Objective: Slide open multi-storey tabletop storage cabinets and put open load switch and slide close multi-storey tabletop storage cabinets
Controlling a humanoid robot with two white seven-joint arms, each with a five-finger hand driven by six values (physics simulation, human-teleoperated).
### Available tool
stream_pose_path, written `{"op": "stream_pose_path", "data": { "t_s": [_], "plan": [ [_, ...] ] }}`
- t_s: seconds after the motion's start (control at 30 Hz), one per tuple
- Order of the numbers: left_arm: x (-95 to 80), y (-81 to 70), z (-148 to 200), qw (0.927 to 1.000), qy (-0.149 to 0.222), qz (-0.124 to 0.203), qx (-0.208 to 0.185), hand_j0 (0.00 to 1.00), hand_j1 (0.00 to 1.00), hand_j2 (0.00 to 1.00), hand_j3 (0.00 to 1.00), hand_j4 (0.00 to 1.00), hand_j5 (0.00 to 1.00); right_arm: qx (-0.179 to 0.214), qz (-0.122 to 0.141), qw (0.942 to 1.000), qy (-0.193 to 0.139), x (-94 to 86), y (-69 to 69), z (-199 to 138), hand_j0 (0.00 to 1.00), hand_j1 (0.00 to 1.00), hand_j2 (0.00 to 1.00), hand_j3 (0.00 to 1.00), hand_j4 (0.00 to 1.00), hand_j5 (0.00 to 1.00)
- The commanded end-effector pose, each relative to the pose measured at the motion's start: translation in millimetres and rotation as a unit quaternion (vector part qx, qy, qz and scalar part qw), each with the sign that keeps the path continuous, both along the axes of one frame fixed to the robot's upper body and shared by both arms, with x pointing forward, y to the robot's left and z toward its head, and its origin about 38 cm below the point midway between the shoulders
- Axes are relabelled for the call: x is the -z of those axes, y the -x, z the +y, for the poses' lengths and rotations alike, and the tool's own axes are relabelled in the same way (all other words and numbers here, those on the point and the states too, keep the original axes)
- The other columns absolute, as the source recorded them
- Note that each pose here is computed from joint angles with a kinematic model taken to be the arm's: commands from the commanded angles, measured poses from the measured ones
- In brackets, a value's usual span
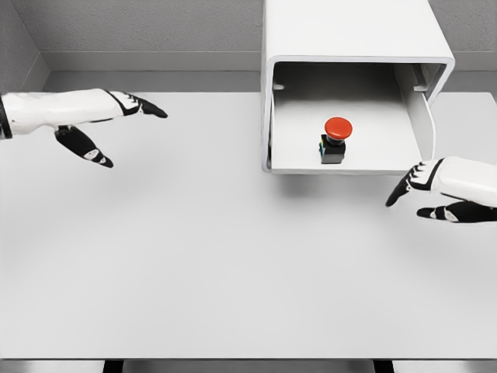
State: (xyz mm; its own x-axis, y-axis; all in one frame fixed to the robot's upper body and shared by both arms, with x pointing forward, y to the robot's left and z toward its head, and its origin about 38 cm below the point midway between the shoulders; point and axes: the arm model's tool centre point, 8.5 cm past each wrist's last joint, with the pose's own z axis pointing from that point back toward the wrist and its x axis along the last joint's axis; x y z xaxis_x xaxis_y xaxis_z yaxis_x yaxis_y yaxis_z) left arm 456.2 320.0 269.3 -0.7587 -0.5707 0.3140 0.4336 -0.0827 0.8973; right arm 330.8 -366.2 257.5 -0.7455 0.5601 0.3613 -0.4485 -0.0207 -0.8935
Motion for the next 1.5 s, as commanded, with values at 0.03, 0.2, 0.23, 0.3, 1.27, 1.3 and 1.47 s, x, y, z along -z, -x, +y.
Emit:
{"op": "stream_pose_path", "data": {
  "t_s": [0.03,0.2,0.23,0.3,1.27,1.3,1.47],
  "plan": [
    [10.8,-9.6,17.6,0.9993,-0.011,0.011,-0.034,1.0,1.0,1.0,1.0,1.0,1.0,-0.005,0.013,0.9999,-0.004,7.7,1.3,4.0,0.65,0.65,0.65,0.65,0.65,0.65],
    [12.1,-9.1,18.4,0.9993,-0.011,0.012,-0.035,1.0,1.0,1.0,1.0,1.0,1.0,-0.011,0.015,0.9998,-0.004,9.7,-0.2,8.8,0.65,0.65,0.65,0.65,0.65,0.65],
    [13.5,-8.9,17.6,0.9993,-0.011,0.013,-0.034,1.0,1.0,1.0,1.0,1.0,1.0,-0.012,0.013,0.9998,-0.004,9.2,-0.7,9.4,0.65,0.65,0.65,0.65,0.65,0.65],
    [13.5,-8.9,17.6,0.9993,-0.011,0.013,-0.034,1.0,1.0,1.0,1.0,1.0,1.0,-0.011,0.012,0.9999,-0.004,8.7,-1.3,9.3,0.65,0.65,0.65,0.65,0.65,0.65],
    [18.8,-9.7,18.8,0.999,-0.014,0.018,-0.037,1.0,1.0,1.0,1.0,1.0,1.0,-0.027,-0.004,0.9995,0.016,14.1,-14.2,24.8,0.67,0.67,0.67,0.67,0.67,0.67],
    [18.5,-9.4,19.1,0.9991,-0.014,0.018,-0.037,1.0,1.0,1.0,1.0,1.0,1.0,-0.026,-0.002,0.9995,0.014,15.4,-14.5,24.8,0.67,0.67,0.67,0.67,0.67,0.67],
    [18.6,-9.6,19.5,0.999,-0.014,0.018,-0.038,1.0,1.0,1.0,1.0,1.0,1.0,-0.022,-0.011,0.9996,0.01,11.0,-20.3,24.4,0.67,0.67,0.67,0.67,0.67,0.67]
  ]
}}
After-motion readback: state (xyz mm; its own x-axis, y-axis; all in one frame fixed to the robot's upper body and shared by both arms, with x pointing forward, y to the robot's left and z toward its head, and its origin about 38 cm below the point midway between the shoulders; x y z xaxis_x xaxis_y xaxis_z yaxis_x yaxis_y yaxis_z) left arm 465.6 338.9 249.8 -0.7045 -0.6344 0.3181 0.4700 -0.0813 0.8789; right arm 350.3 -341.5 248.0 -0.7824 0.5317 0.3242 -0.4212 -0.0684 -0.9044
